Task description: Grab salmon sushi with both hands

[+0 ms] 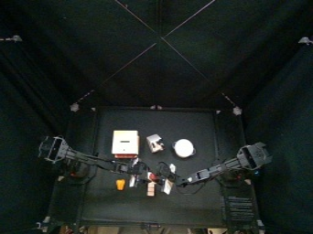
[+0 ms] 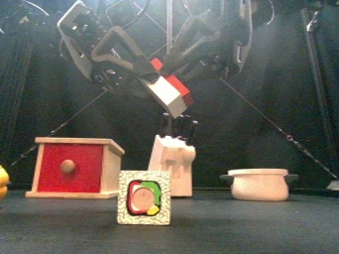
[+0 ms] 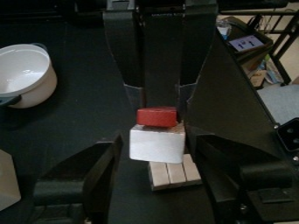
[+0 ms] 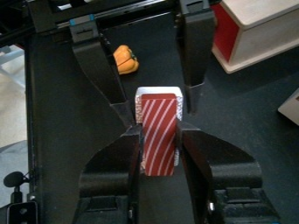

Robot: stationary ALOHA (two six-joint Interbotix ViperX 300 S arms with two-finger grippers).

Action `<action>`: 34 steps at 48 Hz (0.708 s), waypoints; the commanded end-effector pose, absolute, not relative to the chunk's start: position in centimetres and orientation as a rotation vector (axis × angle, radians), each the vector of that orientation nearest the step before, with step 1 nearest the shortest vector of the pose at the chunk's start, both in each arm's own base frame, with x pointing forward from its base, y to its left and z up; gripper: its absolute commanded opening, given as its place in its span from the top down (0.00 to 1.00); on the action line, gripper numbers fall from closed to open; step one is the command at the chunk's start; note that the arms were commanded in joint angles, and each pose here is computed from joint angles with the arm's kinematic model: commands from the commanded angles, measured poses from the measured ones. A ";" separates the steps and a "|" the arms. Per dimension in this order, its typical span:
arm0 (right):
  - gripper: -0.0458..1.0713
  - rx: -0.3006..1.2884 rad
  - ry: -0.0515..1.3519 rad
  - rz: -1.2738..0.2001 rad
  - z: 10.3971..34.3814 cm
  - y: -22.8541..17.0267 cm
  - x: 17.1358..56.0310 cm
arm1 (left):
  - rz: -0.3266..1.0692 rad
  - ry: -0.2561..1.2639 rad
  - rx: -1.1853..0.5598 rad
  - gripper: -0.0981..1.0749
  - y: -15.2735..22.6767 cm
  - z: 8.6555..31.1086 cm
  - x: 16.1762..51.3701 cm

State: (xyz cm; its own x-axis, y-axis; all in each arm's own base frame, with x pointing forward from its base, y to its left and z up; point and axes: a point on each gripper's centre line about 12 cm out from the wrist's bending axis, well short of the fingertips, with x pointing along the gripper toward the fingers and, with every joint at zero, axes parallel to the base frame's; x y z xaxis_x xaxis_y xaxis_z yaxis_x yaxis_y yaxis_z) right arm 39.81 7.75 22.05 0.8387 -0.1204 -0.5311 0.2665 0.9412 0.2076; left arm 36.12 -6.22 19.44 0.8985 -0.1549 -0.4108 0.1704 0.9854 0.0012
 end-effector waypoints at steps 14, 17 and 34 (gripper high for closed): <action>0.52 0.297 0.500 -0.198 23.6 7.8 40.3 | -0.178 0.382 0.062 0.41 -6.3 20.5 36.8; 0.52 0.296 0.503 -0.199 23.5 7.8 40.3 | -0.177 0.380 0.063 0.41 -6.2 20.6 36.8; 0.52 0.306 0.510 -0.196 23.3 8.2 40.4 | -0.177 0.378 0.073 0.42 -6.0 20.5 36.8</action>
State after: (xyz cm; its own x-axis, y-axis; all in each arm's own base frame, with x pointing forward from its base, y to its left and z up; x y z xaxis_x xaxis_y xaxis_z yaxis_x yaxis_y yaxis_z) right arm 39.97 8.00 21.62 0.8331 -0.1177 -0.5405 0.2695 0.9397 0.2107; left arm 36.19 -6.00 19.26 0.8963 -0.1555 -0.4152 0.1848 0.9823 0.0311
